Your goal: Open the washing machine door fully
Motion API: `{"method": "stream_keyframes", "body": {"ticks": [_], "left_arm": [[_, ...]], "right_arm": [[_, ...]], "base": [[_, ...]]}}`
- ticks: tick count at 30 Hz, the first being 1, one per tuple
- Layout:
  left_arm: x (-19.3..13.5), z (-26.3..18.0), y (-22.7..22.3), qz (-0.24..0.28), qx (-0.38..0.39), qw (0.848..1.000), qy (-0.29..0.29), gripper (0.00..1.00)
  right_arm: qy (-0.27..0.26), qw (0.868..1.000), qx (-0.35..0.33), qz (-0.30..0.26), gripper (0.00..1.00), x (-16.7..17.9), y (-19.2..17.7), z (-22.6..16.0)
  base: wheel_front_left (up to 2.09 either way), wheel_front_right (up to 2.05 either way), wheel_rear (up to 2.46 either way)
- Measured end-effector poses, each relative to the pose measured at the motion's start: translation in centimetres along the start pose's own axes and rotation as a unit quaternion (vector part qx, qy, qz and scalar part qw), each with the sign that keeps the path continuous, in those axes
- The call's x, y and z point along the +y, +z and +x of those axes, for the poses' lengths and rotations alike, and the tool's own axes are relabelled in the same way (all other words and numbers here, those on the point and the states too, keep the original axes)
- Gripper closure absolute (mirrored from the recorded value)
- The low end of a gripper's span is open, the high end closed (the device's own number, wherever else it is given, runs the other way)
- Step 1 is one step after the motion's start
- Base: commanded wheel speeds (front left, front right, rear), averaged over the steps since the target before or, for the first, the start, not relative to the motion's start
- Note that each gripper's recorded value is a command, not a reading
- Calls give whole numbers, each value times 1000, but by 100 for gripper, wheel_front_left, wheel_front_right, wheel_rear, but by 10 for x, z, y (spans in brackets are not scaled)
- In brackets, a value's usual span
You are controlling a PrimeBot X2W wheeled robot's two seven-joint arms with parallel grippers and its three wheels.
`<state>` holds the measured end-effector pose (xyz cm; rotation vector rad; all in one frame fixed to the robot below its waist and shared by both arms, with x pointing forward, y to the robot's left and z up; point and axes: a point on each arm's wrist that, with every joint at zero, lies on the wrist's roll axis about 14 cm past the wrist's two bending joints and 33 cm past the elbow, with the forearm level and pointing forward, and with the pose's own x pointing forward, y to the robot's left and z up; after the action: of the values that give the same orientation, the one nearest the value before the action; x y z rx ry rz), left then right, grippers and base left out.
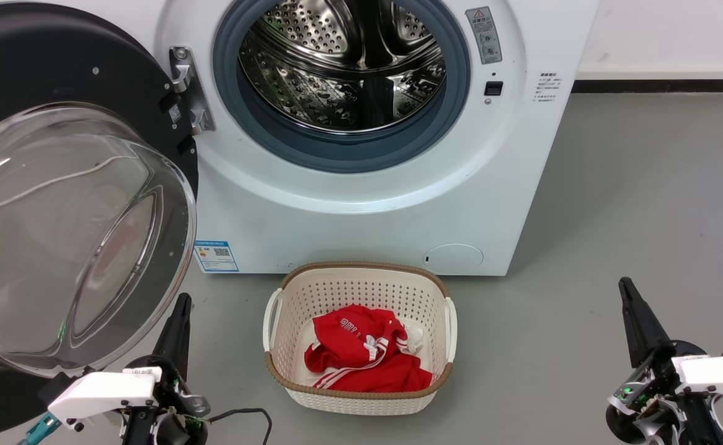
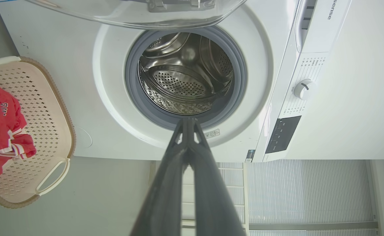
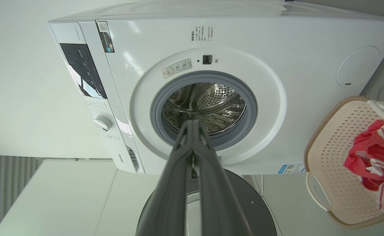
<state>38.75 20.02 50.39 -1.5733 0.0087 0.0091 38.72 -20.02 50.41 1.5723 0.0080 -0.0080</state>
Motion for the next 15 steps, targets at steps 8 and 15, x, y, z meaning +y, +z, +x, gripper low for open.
{"method": "stream_keyframes", "body": {"ticks": [8, 15], "left_arm": [[0, 0, 0, 0, 0, 1000, 0, 100], [0, 0, 0, 0, 0, 1000, 0, 100]], "right_arm": [[0, 1000, 0, 1, 100, 0, 0, 0], [1, 1000, 0, 1, 100, 1, 0, 0]], "base": [[0, 0, 0], [0, 0, 0]]}}
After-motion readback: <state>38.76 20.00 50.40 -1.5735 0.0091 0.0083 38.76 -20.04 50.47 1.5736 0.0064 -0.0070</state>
